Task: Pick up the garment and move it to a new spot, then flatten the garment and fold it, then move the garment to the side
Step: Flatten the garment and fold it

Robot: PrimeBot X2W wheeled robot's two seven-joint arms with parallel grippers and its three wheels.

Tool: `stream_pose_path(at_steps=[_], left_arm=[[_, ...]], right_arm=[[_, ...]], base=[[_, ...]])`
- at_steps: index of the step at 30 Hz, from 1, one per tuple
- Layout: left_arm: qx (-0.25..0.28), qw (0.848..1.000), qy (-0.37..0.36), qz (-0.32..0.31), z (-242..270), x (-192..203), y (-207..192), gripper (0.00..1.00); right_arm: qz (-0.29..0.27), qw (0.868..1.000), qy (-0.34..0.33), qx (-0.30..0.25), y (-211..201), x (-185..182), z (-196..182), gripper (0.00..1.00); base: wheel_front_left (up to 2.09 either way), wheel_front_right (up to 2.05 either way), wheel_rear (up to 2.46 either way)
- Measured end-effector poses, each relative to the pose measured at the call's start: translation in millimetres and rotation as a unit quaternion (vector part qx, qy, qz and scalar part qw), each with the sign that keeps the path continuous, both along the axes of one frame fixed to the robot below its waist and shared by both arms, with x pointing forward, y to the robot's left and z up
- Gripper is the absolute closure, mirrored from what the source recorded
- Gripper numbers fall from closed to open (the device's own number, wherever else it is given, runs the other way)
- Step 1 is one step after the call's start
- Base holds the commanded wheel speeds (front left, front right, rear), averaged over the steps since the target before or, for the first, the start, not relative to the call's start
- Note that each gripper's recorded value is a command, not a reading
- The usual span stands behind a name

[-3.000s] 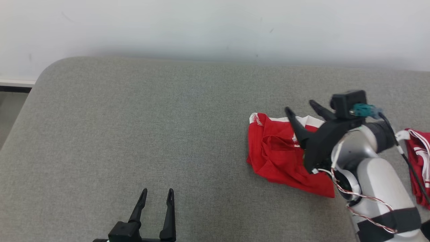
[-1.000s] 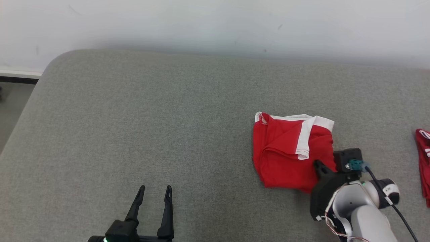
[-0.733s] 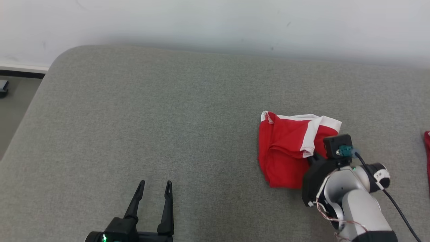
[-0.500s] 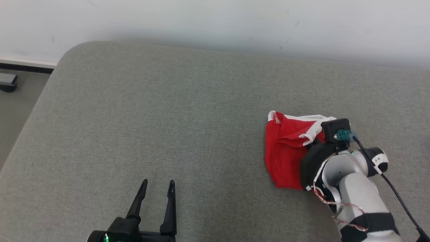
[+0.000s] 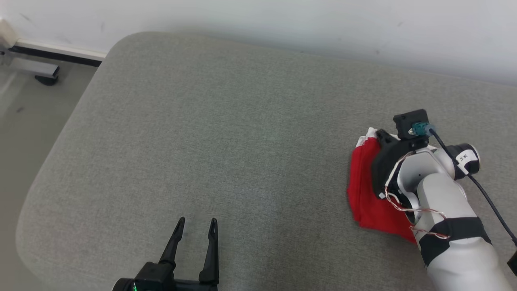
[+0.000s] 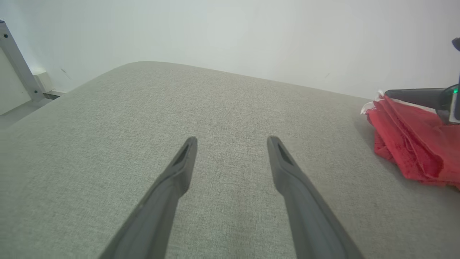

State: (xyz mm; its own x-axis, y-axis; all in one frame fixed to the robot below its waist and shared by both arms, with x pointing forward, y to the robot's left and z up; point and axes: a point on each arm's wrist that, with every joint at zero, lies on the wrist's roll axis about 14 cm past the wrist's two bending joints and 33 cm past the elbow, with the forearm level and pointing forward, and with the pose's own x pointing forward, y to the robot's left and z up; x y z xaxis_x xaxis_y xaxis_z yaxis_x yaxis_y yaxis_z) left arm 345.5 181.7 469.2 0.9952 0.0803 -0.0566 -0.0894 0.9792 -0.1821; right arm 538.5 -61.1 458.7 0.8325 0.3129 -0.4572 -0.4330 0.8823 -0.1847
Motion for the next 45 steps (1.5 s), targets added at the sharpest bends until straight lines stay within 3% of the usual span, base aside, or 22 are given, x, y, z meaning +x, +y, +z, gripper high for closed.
stream_pose_path(at_steps=[4, 5, 6, 14, 24, 37, 45], left_arm=[[0.003, 1.0, 0.002, 0.013, -1, -1, 7, 0.0], [0.003, 1.0, 0.001, 0.015, 1, -1, 8, 0.0], [0.004, 1.0, -0.001, 0.018, 2, -2, 10, 0.0], [0.019, 0.999, -0.031, 0.014, 19, 3, 9, 0.0], [0.03, 0.998, -0.045, -0.022, 25, 6, -9, 0.0], [0.029, 0.998, -0.049, -0.035, 26, 11, -16, 0.0], [0.028, 0.998, -0.038, -0.045, 19, 11, -16, 0.0]], right_arm=[[0.006, 0.999, -0.029, 0.031, 13, 11, 12, 1.0], [0.007, 0.998, -0.04, 0.038, 14, 12, 16, 0.91], [0.005, 0.997, -0.054, 0.05, 15, 13, 23, 0.0], [-0.015, 0.983, -0.147, 0.107, 0, -8, 59, 0.0], [-0.071, 0.964, -0.224, 0.126, -57, -69, 81, 0.0], [-0.162, 0.952, -0.227, 0.126, -127, -149, 50, 0.0], [-0.192, 0.95, -0.221, 0.11, -148, -176, 35, 0.0]], base=[[0.0, 0.0, 0.0], [0.0, 0.0, 0.0], [0.0, 0.0, 0.0], [0.0, 0.0, 0.0], [0.0, 0.0, 0.0], [0.0, 0.0, 0.0], [0.0, 0.0, 0.0]])
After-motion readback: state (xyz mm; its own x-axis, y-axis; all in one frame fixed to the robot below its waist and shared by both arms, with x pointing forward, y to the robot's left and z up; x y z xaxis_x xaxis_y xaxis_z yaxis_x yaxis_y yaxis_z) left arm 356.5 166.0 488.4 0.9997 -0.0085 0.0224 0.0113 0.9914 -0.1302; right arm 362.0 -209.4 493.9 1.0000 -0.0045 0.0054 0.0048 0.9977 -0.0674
